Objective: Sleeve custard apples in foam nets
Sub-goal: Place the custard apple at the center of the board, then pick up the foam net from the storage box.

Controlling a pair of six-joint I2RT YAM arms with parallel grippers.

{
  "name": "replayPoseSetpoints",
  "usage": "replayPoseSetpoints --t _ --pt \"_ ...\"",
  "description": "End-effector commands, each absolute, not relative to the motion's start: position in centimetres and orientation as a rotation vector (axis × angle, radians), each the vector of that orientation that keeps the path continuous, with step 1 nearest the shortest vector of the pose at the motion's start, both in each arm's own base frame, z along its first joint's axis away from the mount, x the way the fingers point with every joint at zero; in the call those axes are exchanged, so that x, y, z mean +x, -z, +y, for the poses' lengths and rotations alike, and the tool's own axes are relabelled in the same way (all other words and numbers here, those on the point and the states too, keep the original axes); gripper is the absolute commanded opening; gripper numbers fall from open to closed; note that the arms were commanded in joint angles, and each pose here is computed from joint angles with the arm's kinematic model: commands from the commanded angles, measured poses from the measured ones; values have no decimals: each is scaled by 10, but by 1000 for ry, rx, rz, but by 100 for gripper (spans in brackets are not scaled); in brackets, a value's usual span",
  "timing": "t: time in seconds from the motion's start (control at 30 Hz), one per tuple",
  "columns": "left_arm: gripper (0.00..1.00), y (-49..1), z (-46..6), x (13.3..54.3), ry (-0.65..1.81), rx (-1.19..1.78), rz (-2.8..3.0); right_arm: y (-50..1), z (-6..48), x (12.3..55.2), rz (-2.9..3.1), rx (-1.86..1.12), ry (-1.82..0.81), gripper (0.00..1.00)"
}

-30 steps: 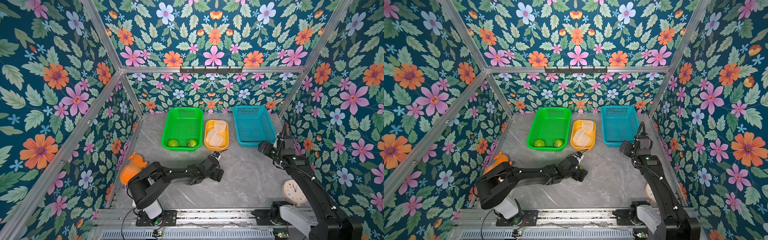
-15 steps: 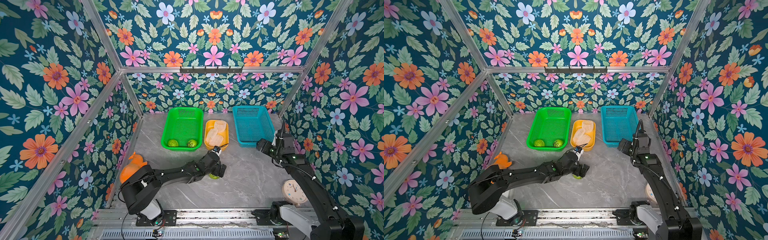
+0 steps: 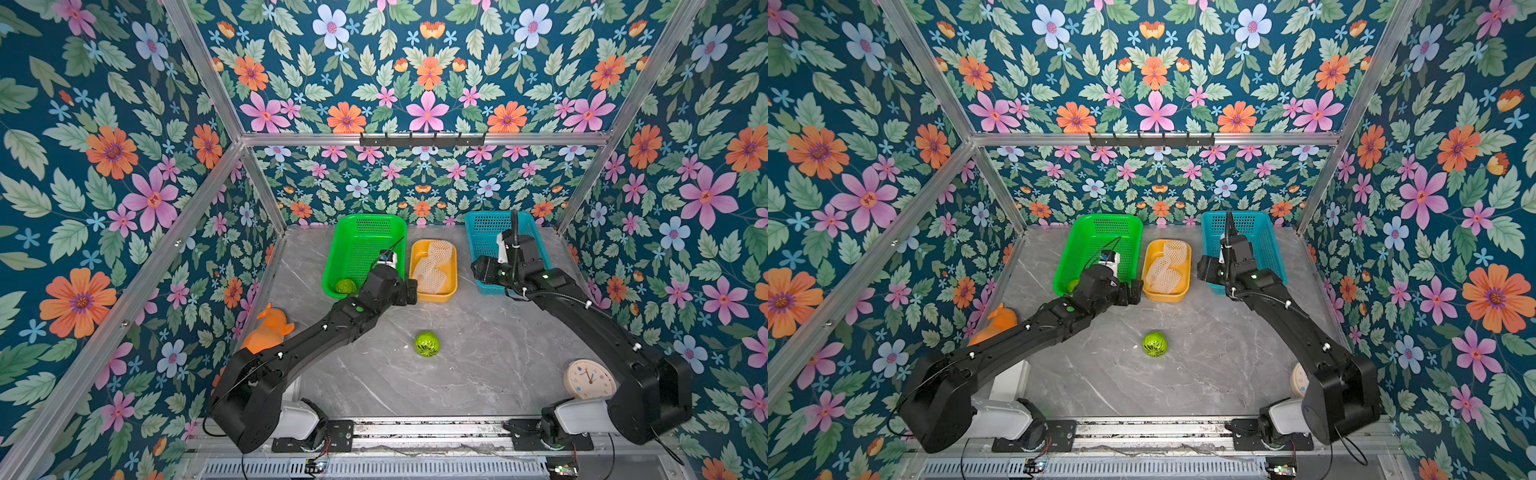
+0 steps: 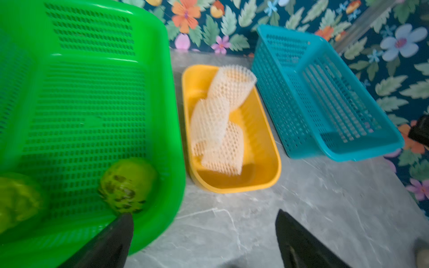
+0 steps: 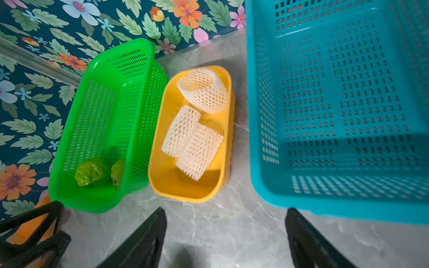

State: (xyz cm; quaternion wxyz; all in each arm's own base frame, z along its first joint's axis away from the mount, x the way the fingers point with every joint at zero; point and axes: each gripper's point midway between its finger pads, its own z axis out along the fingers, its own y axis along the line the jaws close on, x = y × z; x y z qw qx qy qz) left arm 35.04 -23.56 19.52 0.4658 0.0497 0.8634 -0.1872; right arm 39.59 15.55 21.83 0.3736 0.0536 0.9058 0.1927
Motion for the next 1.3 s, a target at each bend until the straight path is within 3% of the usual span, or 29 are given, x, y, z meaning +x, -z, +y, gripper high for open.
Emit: replayPoseSetpoints --t 0.0,0.13,0.47,0.97,1.27 --pt "100 -216 -222 365 458 42 2017 -221 175 415 2309 81 -492 75" --pt "100 -217 -208 377 418 30 1999 -202 201 438 2371 13 -499 65" --pt "100 -195 -181 393 448 -59 2026 -148 261 465 2543 -103 -483 65" --pt "99 -184 -179 389 454 -13 2043 -108 276 496 2599 224 -538 58" --pt "99 -185 -185 385 481 40 2036 -95 284 510 2588 312 -655 44"
